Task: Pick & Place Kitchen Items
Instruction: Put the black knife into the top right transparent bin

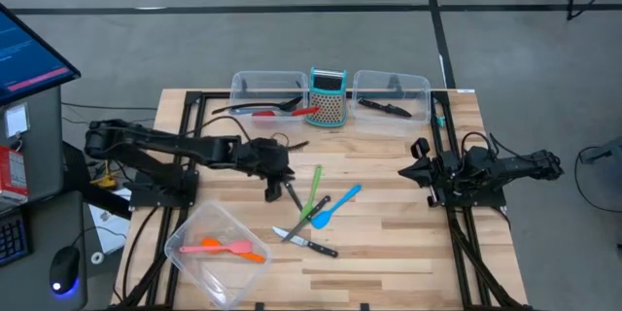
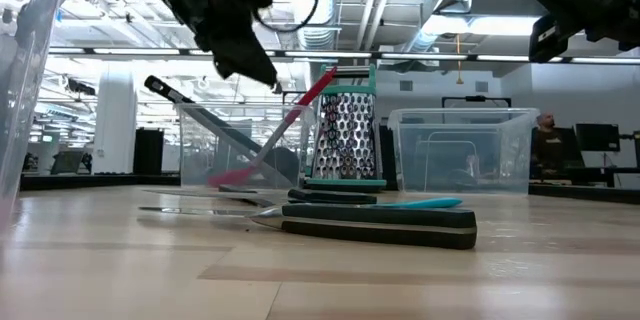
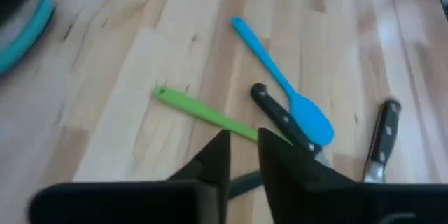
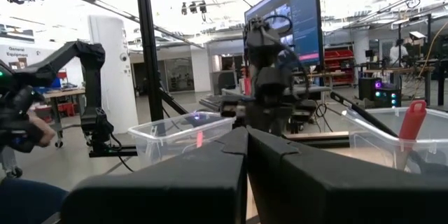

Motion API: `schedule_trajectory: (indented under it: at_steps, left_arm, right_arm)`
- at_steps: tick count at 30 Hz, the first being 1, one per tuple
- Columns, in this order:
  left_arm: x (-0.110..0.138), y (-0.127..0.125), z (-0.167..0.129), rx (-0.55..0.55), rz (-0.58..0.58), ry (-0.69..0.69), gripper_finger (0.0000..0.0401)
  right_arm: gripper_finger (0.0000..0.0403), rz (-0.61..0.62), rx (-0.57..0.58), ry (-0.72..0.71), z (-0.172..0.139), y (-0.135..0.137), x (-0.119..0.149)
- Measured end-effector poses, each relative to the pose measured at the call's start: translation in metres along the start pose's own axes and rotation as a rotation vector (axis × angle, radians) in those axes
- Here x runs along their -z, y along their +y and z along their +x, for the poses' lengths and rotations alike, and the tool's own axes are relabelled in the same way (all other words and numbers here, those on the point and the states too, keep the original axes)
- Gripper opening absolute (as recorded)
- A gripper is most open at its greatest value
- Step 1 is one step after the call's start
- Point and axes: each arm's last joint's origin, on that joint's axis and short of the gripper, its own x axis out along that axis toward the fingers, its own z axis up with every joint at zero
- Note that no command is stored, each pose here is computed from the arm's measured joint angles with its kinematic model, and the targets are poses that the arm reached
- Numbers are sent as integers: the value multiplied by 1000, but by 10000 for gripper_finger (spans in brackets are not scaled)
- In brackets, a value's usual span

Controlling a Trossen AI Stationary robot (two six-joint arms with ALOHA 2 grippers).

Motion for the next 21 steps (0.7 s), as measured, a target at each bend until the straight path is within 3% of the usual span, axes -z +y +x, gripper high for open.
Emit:
schedule_trajectory:
  at_steps: [5,10,17,21]
  left_arm:
    - [1,-8,-2,107,283,0,128]
    - [3,3,3,62,337,37,185]
    - [15,21,26,86,478,155,198]
    - [25,24,43,109,497,225,198]
  right_arm:
    - [0,0,0,-2,0,0,0]
    - [0,0,-1,-2,0,0,0]
    - [0,0,-1,-2,0,0,0]
    - [0,0,0,-2,0,0,0]
